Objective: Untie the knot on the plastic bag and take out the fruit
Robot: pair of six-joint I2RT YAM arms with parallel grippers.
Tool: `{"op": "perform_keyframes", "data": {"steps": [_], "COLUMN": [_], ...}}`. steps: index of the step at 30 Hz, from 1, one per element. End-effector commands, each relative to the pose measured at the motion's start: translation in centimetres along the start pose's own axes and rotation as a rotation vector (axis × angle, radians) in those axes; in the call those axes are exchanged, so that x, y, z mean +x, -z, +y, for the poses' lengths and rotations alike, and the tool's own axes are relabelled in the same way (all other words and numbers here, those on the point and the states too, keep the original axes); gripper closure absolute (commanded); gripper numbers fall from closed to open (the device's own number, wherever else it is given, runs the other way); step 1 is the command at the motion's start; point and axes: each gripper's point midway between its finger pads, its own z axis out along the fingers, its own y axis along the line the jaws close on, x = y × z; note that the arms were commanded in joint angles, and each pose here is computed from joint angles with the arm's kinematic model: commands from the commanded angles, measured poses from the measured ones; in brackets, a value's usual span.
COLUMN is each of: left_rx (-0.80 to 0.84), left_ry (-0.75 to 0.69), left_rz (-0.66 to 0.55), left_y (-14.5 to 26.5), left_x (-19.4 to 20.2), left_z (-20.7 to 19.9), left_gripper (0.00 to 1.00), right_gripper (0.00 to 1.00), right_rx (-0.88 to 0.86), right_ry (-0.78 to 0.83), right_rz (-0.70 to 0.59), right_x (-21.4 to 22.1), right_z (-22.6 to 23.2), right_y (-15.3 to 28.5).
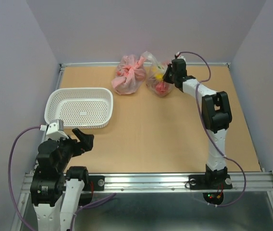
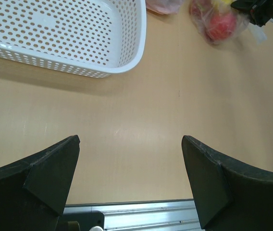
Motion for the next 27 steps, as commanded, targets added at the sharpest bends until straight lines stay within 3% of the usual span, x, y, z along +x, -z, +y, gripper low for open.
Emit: {"op": "perform_keyframes", "data": {"steps": [1,2,4,5,7,12,16,20,21,25,27], "left_rx": [0.024,0.031,0.057,0.065,0.08,0.116,0.171,0.205,0.215,0.281,0.303], "left_ry": [0.005,0.009,0.012,0.016,0.016,0.012,0.004,0.018,0.026,0.056,0.062], "left_rz": [-0.024,-0.021,-0.011,-0.006,0.008,0.025,0.007,0.021,0.024,0.06,0.065], "left_y": [0.7,0.5,0.3,0.0,-0.4,-1.4,-1.8,-2.7,-2.9,-3.9,-4.2], "left_x": [-0.9,-0.8,-0.7,-0.6,-0.4,-0.6,-2.1,-2.4,-2.5,-2.4,-2.7], "left_z": [-0.8,-0.9,-1.3,-1.4,-1.6,-2.3,-3.8,-4.5,-4.7,-6.0,-6.5], "left_gripper": [0.02,0.02,0.02,0.03,0.03,0.03,0.03,0.04,0.04,0.04,0.04], "right_gripper": [0.95,1.0,1.0,1.0,1.0,1.0,1.0,0.99,0.99,0.63,0.52], "right_rx": [-0.061,-0.077,-0.156,-0.214,-0.298,-0.518,-0.616,-0.572,-0.548,-0.379,-0.381], "right_ry": [0.124,0.159,0.243,0.281,0.36,0.536,0.639,0.599,0.589,0.51,0.523], "right_rz": [-0.085,-0.045,-0.064,-0.007,-0.032,0.107,0.239,0.351,0.324,0.341,0.32], "right_x": [-2.4,-0.5,-1.4,1.1,0.5,7.1,13.4,17.4,17.0,17.7,17.4], "right_z": [3.6,3.9,5.8,6.4,8.3,11.8,11.4,7.8,7.0,3.0,2.8], "right_y": [3.9,4.8,8.3,9.5,13.5,21.9,28.5,30.8,31.6,32.7,33.6]}}
